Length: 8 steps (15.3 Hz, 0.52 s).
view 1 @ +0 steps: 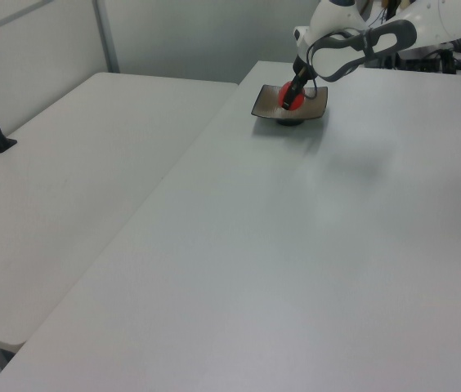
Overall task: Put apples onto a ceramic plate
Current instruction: 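Carry the apple over the brown plate and lower it onto it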
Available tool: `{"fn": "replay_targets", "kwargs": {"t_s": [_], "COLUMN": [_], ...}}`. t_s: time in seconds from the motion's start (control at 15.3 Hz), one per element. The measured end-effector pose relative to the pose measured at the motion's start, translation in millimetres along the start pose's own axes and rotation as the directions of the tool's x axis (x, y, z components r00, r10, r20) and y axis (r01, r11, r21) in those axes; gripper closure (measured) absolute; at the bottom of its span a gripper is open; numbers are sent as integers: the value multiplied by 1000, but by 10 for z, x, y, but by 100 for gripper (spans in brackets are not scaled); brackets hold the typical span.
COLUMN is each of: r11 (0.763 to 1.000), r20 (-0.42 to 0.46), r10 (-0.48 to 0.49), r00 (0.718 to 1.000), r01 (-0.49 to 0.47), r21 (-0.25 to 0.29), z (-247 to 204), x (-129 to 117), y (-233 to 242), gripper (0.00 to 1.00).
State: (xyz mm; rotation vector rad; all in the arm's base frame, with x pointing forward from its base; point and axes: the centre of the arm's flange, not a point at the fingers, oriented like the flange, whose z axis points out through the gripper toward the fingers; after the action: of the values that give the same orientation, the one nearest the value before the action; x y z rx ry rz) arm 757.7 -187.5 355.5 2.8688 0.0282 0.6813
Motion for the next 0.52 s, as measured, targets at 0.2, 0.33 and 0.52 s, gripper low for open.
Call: {"fn": "replay_targets", "kwargs": {"t_s": [0.2, 0.33, 0.52], "r11": [1000, 1000, 1000], "r20": [-16, -9, -15], "r10": [4, 5, 4], "r00": [1000, 1000, 1000], "r01": [-4, -5, -4], "r21": [-13, -14, -17], "z": [106, 186, 211], "x": [-43, -85, -90], "y": [45, 53, 44], "gripper": [26, 26, 8]}}
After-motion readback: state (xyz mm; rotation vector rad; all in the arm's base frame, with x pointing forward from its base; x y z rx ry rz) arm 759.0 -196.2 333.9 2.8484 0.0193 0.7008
